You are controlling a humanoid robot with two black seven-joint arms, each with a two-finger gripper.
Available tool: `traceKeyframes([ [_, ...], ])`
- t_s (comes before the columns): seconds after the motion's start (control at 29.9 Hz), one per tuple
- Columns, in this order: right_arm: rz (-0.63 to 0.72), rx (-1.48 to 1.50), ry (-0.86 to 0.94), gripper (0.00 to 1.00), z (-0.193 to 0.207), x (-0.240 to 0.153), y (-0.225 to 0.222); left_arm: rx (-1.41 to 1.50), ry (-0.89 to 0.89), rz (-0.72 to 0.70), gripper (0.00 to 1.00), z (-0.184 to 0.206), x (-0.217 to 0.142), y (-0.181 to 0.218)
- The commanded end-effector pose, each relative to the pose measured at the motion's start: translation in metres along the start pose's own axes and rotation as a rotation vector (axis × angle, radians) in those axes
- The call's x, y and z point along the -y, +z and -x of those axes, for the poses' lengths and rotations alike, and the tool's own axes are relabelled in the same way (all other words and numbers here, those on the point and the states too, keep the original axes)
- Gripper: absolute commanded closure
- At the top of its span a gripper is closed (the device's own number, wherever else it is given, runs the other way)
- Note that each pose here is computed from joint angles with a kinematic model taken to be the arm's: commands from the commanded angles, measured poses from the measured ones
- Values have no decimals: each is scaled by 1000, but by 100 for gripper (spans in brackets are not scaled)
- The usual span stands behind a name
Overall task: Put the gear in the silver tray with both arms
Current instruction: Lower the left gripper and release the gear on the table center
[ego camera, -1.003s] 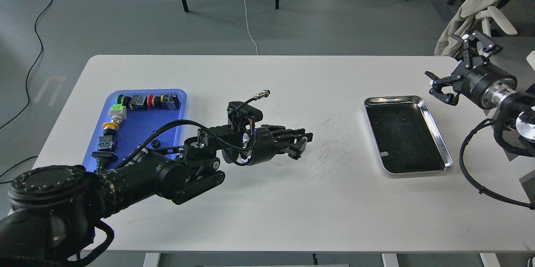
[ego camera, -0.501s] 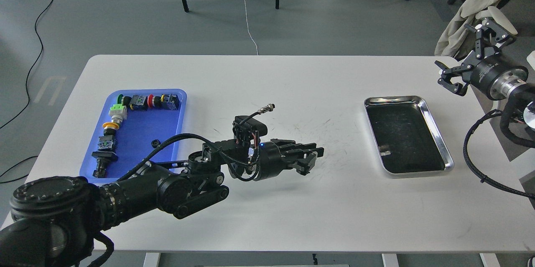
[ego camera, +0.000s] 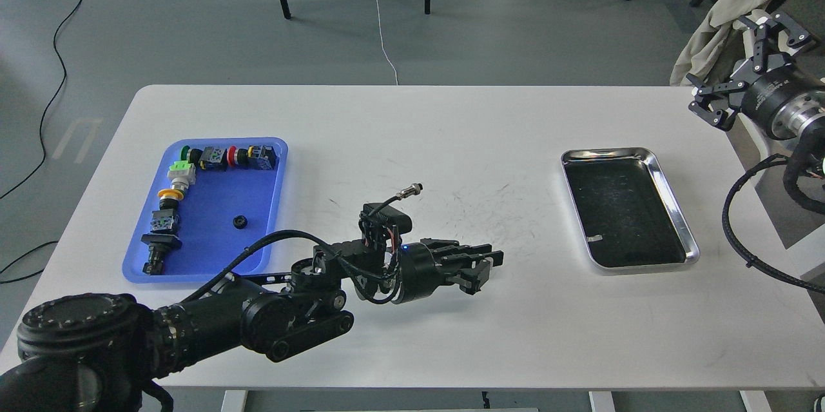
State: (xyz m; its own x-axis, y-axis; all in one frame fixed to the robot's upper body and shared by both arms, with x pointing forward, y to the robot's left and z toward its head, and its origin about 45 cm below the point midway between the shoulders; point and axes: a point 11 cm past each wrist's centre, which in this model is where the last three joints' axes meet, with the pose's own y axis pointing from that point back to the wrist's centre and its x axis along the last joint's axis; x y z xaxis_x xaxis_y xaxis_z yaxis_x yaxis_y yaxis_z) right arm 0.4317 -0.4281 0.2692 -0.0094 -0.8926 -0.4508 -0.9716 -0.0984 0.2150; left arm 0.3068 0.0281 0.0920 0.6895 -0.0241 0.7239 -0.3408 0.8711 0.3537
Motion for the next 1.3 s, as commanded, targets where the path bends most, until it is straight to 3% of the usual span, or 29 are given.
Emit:
traceKeyframes([
  [0.0,3,-2,1,1,0,0,1,-4,16,36,94,0,2,9],
  [0.9,25,-25,6,1,-2,-1,5,-56,44,12,78,1,0,5],
  [1.1,20,-42,17,1,-7,-5,-1,-56,50,5,66,0,0,4],
  [1.27,16,-49,22,1,-9,-7,-5,-73,57,-2,61,-1,0,3],
])
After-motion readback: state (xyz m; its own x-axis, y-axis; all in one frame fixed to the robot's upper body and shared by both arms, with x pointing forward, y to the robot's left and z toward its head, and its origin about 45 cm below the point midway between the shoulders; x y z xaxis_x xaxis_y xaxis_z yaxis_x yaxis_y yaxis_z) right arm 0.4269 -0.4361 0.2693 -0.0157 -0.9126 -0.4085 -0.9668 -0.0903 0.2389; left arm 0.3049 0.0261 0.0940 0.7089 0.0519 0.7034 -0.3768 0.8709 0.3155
